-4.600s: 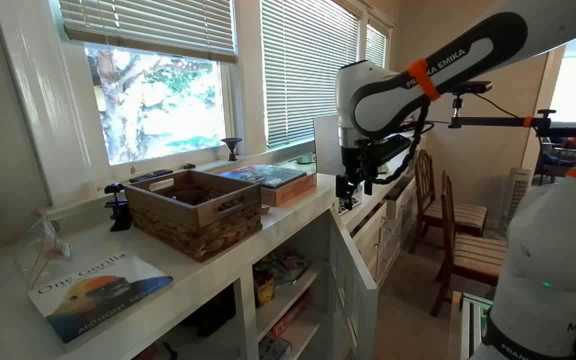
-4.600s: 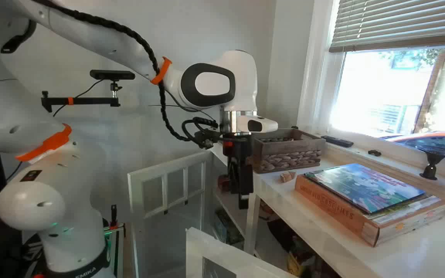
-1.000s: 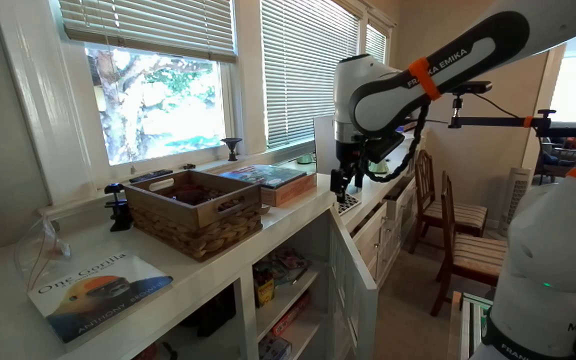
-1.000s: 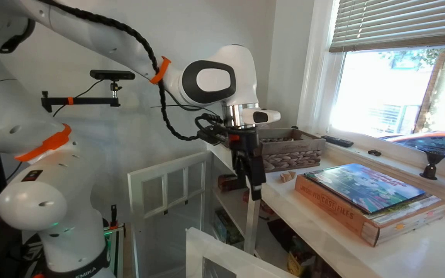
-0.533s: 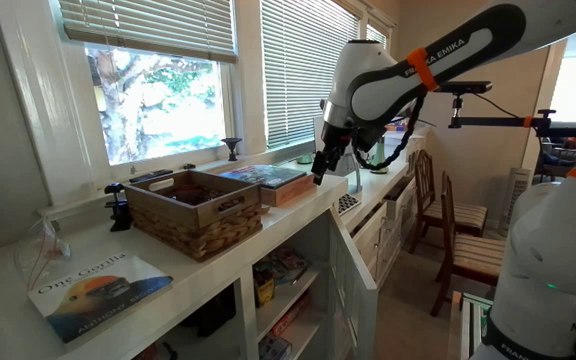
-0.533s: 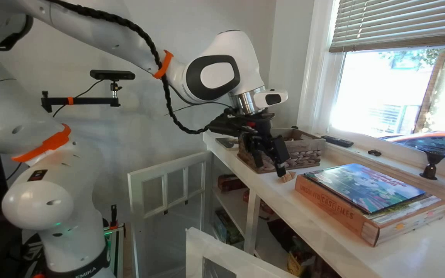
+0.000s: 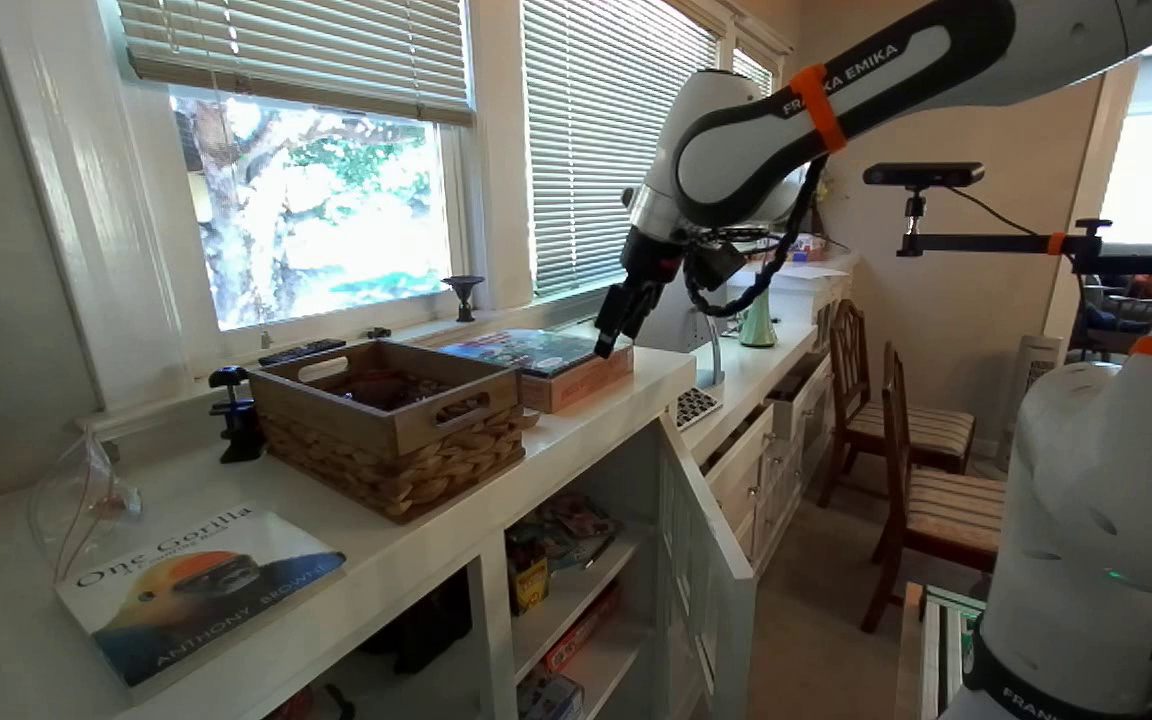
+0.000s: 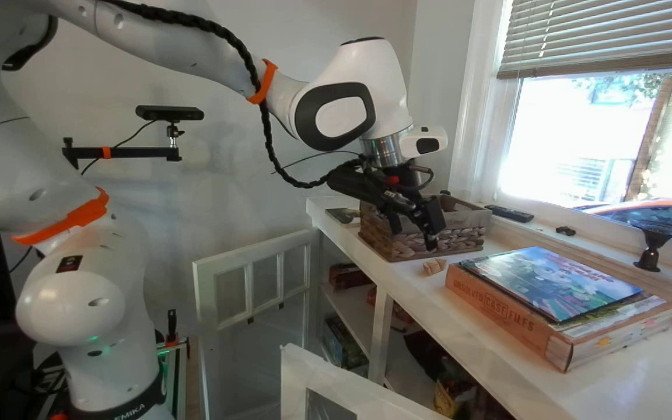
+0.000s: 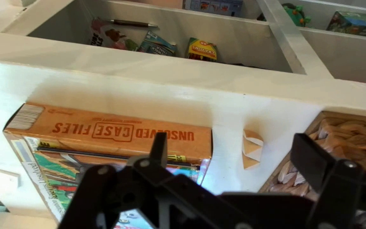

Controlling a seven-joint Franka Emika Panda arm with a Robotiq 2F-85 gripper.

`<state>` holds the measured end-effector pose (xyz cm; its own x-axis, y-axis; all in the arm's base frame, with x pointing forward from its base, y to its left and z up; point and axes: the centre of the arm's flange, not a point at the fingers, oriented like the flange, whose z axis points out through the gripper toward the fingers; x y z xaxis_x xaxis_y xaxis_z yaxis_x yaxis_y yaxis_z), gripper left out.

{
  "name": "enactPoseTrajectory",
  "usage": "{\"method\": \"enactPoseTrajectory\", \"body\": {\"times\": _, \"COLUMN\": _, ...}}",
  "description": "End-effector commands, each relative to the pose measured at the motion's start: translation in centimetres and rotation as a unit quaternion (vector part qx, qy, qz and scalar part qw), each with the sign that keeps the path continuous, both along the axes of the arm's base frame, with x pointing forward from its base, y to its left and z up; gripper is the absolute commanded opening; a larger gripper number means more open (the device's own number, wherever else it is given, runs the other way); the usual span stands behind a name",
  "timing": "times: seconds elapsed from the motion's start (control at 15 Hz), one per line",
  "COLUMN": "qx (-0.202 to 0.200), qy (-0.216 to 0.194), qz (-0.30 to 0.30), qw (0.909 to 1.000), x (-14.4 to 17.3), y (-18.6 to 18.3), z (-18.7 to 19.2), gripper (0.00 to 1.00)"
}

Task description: Put the basket on top of the box.

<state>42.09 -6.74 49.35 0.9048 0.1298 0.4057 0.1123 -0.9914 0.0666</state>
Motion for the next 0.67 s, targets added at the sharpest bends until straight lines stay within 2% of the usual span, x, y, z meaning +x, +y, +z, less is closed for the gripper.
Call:
{"method": "enactPoseTrajectory", "body": {"times": 0.0, "qx": 0.018, "qy": 0.013, "qz": 0.009, "qw": 0.9997, "x": 2.1, "y": 0.0, "z": 0.3, "gripper": 1.00}}
{"method": "enactPoseTrajectory", "body": {"times": 0.13, "qx": 0.014, "qy": 0.023, "qz": 0.008, "qw": 0.9996, "x": 2.7, "y": 0.3, "z": 0.7, "gripper": 1.00}}
{"method": "enactPoseTrajectory", "body": {"times": 0.2, "qx": 0.007, "qy": 0.005, "qz": 0.004, "qw": 1.0000, "x": 1.3, "y": 0.2, "z": 0.3, "gripper": 1.00}}
{"method": "enactPoseTrajectory", "body": {"times": 0.53, "qx": 0.006, "qy": 0.005, "qz": 0.004, "qw": 1.0000, "x": 1.5, "y": 0.3, "z": 0.4, "gripper": 1.00}}
{"method": "enactPoseTrajectory", "body": {"times": 0.6, "qx": 0.019, "qy": 0.006, "qz": -0.009, "qw": 0.9998, "x": 1.7, "y": 0.1, "z": 0.4, "gripper": 1.00}}
